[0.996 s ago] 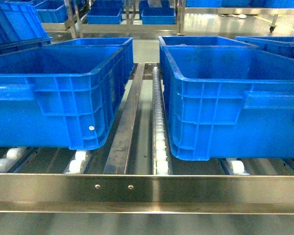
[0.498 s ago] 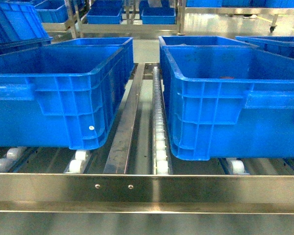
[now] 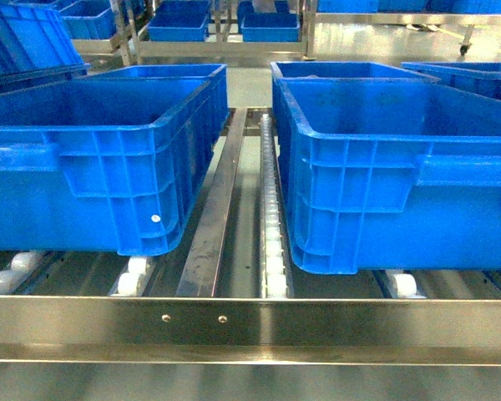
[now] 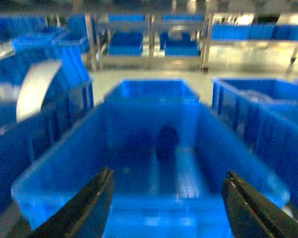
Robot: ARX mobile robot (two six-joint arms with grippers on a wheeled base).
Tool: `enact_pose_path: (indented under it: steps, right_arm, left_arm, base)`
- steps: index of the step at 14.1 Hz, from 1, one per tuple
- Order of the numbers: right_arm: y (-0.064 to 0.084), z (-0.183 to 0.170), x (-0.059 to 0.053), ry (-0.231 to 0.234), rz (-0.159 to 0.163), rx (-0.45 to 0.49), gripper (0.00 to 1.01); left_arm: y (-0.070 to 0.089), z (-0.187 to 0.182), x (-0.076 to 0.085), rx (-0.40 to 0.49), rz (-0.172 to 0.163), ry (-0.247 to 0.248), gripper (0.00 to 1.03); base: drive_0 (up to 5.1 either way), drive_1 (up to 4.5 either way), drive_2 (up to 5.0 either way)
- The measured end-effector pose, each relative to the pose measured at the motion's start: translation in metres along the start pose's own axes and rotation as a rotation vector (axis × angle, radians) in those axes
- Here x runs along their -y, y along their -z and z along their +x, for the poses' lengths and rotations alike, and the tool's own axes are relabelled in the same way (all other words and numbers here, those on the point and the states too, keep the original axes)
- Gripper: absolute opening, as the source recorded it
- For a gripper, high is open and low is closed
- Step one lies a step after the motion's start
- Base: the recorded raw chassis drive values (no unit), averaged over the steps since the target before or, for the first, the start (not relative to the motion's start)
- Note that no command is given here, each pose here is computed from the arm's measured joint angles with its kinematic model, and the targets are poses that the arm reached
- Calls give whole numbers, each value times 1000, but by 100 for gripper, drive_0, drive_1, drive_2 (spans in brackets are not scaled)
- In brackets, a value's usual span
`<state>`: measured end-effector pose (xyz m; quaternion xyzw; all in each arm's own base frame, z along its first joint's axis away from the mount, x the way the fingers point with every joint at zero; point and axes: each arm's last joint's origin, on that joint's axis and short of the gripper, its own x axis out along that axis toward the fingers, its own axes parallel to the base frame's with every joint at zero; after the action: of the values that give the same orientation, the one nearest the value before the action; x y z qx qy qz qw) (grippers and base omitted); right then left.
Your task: Sort blue parts and orange caps into right shelf containers
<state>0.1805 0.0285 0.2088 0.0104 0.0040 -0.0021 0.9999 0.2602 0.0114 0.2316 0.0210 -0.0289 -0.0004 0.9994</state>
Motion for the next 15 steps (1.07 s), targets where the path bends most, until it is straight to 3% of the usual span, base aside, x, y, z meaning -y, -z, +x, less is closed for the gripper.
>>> enact_pose_path:
  steps: [1,2,3,4,5,6,8,12,13,15]
  right_arm:
    - [3,-7,5,6,-4,14,53]
    - [9,-13,8,-6,-12,4,38]
    - [17,-21,13,-1,-15,-4,21]
    - [20,-26,16,6,-15,-1,8]
    - [21,-30,18,-3,-16,3,2]
    - [24,-34,22,-24,-19,0,2]
    - [29,-40,31,19,-17,0,2]
    - [33,-50,29,-3,-18,4,2]
    - [37,-53,30,-4,-17,33,2]
    - [40,-54,30,-4,-18,5,2]
  left_arm:
    - [30,-16,8,-109,-20,-20,52]
    - [37,-28,13,-122,-29,5,39]
    - [26,-42,14,-40,-36,7,21]
    - [28,-52,13,-30,-36,-4,8]
    - [38,-63,13,-69,-38,-5,2]
    - [45,-70,13,-94,-39,-4,2]
    - [43,-82,13,-63,-39,-1,2]
    - [51,-103,14,-80,-39,-1,2]
    - [51,-108,14,-72,-39,-1,2]
    - [54,-113,14,-32,-39,-2,2]
  base:
    - [0,0,0]
    - [0,0,0]
    - [0,0,0]
    - [0,0,0]
    - [0,0,0]
    - [0,0,0]
    - [0,0,0]
    - [0,0,0]
    - [0,0,0]
    - [0,0,0]
